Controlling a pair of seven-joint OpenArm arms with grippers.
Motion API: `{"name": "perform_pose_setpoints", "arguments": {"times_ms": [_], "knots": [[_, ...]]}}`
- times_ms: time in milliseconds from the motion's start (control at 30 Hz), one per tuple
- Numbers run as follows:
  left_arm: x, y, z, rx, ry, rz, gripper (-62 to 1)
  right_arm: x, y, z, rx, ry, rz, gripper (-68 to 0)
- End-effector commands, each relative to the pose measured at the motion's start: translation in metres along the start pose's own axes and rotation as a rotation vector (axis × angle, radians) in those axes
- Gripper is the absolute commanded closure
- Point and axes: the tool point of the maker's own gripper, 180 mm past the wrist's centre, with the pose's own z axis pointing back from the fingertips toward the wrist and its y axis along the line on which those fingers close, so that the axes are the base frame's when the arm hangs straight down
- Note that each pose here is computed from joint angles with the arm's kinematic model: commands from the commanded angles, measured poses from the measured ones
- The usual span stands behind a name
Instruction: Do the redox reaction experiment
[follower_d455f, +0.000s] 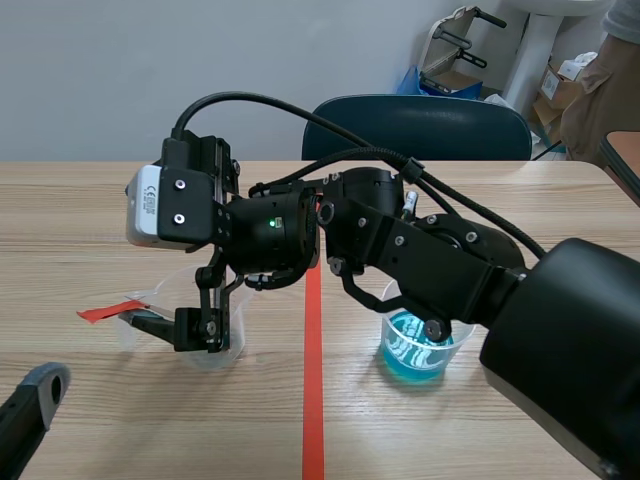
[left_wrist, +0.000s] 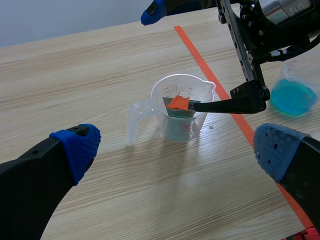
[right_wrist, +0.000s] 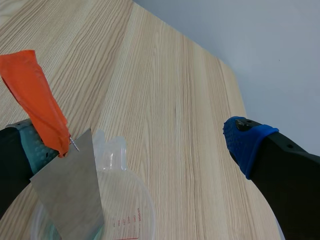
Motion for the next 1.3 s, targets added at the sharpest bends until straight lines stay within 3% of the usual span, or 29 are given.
{"name": "perform_pose_setpoints", "arguments": {"times_ms": [0, 500, 733, 833, 1000, 1267], "knots": [[0.009, -0.003, -0.002, -0.008, -0.031, 0.006, -62.3, 0.008, -0.009, -0.002, -0.013, -0.027, 0.014, -67.9], [0.009, -0.003, -0.002, -0.008, -0.031, 0.006, -62.3, 0.008, -0.009, -0.002, -0.013, -0.027, 0.013, -67.9], [0.009, -0.003, -0.002, -0.008, -0.031, 0.006, -62.3, 0.002, 0.003, 0.004, -0.013, -0.023, -0.025, -67.9], [0.009, -0.003, -0.002, -0.008, -0.031, 0.006, -62.3, -0.002, 0.008, 0.014, -0.030, -0.024, -0.069, -67.9], [0.008, -0.003, -0.002, -0.006, -0.027, 0.006, -62.3, 0.008, 0.002, 0.042, -0.101, -0.091, -0.179, -67.9], [0.017, 0.015, -0.011, 0.059, -0.054, -0.043, -62.3, 0.024, 0.004, 0.095, -0.153, -0.117, -0.267, -67.9]]}}
